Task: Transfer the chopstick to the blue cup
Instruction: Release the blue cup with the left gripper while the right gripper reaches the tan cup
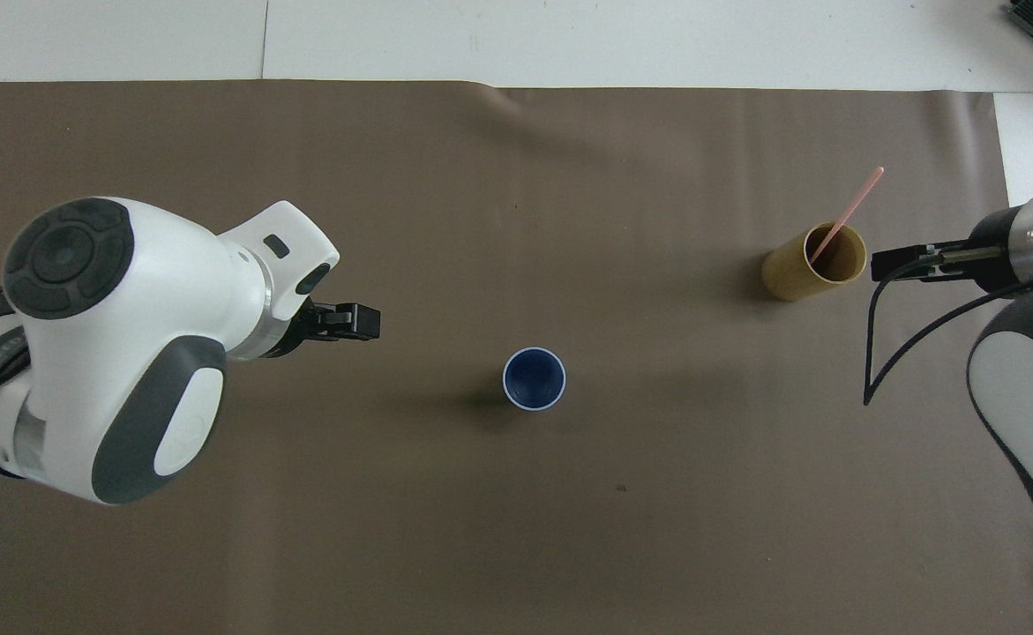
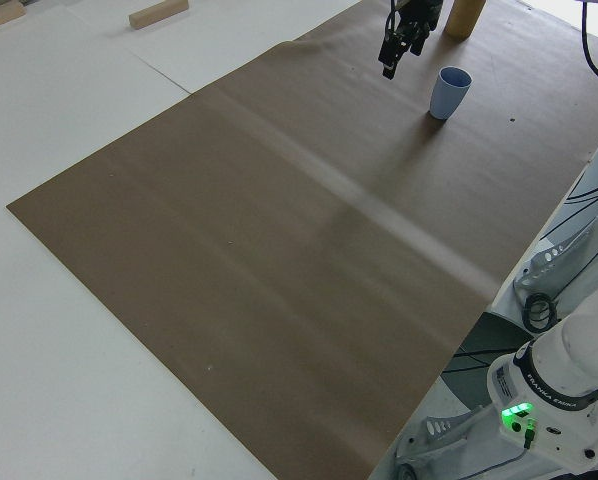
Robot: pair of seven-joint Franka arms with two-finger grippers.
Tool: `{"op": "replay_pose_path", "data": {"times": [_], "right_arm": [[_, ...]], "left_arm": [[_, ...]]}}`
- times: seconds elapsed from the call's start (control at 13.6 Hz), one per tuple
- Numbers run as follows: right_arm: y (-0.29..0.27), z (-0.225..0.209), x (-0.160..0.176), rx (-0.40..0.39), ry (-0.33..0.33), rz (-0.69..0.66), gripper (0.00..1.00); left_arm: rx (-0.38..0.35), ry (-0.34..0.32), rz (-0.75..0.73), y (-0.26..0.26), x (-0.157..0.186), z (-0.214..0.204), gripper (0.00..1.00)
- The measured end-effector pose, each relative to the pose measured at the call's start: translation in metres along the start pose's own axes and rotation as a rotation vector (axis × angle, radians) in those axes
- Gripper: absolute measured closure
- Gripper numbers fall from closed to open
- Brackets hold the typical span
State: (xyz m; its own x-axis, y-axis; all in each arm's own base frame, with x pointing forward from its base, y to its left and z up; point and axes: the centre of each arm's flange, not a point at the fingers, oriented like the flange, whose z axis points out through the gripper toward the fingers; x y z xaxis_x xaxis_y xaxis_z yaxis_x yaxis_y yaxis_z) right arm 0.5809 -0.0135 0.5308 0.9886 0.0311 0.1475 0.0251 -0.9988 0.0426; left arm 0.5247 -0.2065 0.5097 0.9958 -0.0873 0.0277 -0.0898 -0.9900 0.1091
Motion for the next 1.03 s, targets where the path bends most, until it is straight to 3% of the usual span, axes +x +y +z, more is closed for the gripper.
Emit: {"op": "replay_pose_path", "data": {"times": [0.29,0.59,0.81,0.96,1.03], "right_arm": [[0.012,0.067,0.022,0.023,0.013,0.048,0.00],[0.015,0.089,0.037,0.016,0.086,0.056,0.00],[0.015,0.096,0.046,0.009,0.118,0.023,0.00],[0.016,0.090,0.050,0.005,0.132,-0.003,0.08],[0.016,0.085,0.053,0.004,0.143,-0.013,0.18]], "left_arm": [[0.013,-0.013,0.044,-0.075,0.017,-0.060,0.00],[0.085,-0.041,0.068,-0.114,0.014,-0.109,0.00],[0.090,-0.056,0.063,-0.117,0.008,-0.139,0.00],[0.090,-0.061,0.054,-0.121,0.007,-0.141,0.00],[0.090,-0.062,0.053,-0.122,0.008,-0.141,0.00]]}}
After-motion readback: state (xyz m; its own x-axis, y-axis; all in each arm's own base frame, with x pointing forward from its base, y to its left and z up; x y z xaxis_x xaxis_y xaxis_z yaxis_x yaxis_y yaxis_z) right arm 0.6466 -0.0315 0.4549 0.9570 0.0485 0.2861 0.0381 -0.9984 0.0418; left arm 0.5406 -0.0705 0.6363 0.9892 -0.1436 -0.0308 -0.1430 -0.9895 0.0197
